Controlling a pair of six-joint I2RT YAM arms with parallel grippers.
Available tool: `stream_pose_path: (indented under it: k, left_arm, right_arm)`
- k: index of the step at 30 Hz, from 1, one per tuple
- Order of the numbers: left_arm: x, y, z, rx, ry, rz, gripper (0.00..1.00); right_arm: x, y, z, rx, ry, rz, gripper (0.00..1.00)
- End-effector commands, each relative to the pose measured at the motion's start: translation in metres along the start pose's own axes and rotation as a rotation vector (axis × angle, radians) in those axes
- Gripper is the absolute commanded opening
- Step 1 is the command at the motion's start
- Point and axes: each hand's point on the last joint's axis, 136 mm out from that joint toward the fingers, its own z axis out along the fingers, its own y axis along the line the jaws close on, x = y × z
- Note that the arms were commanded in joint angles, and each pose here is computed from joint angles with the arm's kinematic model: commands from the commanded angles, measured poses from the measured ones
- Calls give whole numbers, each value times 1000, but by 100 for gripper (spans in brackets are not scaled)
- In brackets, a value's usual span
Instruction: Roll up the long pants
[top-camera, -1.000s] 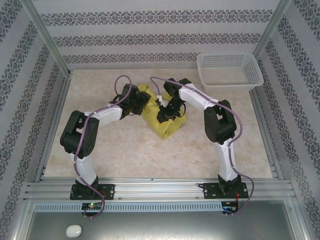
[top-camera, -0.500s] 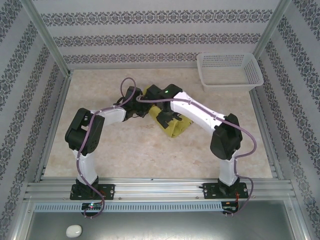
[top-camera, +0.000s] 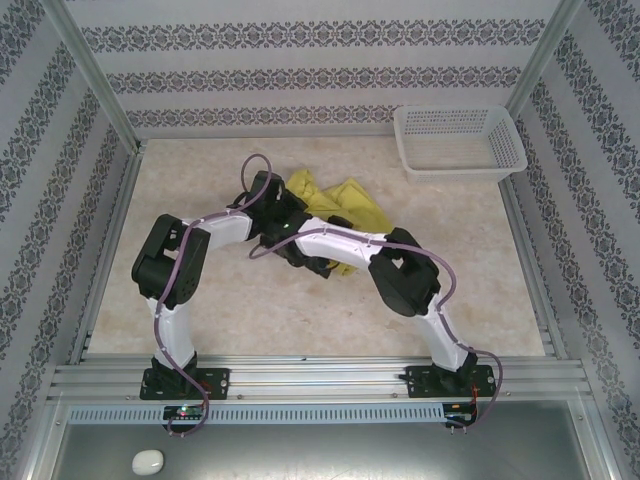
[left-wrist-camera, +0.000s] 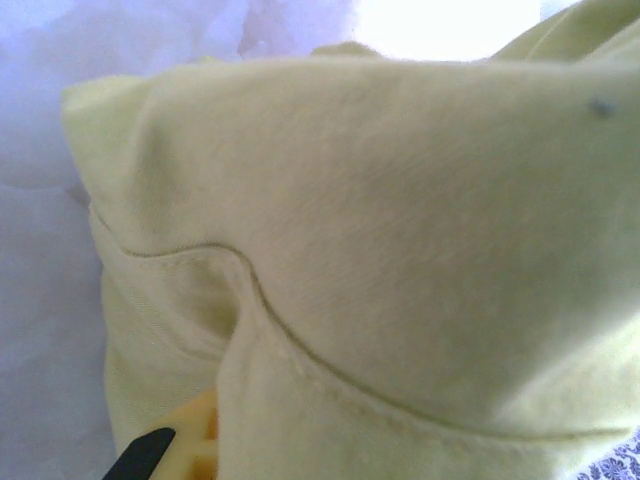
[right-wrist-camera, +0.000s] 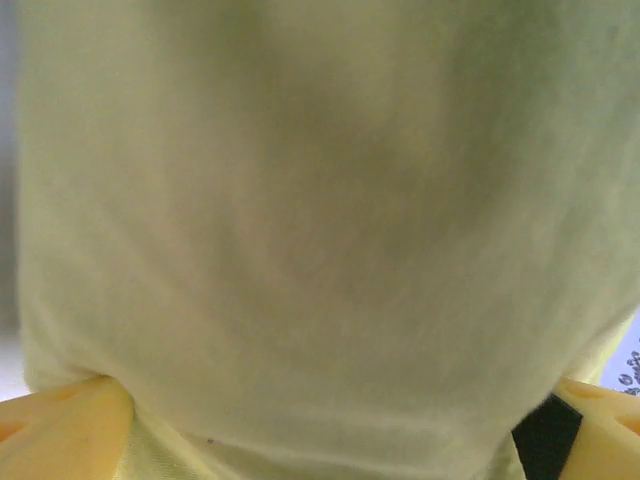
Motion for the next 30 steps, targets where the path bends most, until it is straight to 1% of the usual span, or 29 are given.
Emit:
stream_pose_path:
  k: [1,2,3,4,5,6,7,8,9,10,11,12,18,22,26,30]
  left_arm:
    - [13,21,0,-71,34,-17,0]
    - [14,21,0,-71,36,-19,0]
    - [13,21,-1,-69,35,-22,0]
    - [13,21,0,-69,34,-25,0]
    - [12,21,-1,-69,32,-30,0]
    - [11,21,-1,-68,28,-33,0]
    - [10,20,-2,-66,25,-34,7]
    - [7,19,-3,-63,17,-37,24]
    - [4,20,-5,-67,8,-43,49]
    - [1,19,-7,-72,-4,-46,80]
    - [-3,18,-10,-81,-17,-42,98]
    - [-6,14,-14,-84,-29,-30,100]
    - [-14,-11,-22,-60,-45,9,100]
    - [-16,-18,-23,-51,-49,13,100]
    - [-16,-20,-24,-47,-51,17,100]
    - [-15,-21,-24,-39,-50,19,100]
  right_arm:
    - [-13,-15,28,-44,-39,73,78]
    - [-11,-9,35,-119,-29,83,62]
    - [-7,-2,41,-186,-13,95,36]
    - [-4,2,46,-229,0,106,4]
    - [0,8,53,-270,15,113,0]
    - [4,16,56,-322,25,121,0]
    - [7,22,57,-372,34,131,0]
    - [9,28,55,-428,34,153,0]
    - [9,33,52,-484,27,179,0]
    - [10,36,47,-537,16,200,0]
    - [9,39,39,-602,2,230,0]
    - [6,41,31,-667,-18,256,0]
    - [-10,21,-22,-1016,-95,381,0]
    - [-21,10,-60,-1311,-132,441,0]
    - [-22,8,-83,-1527,-133,452,0]
    - [-23,12,-95,-1715,-128,482,0]
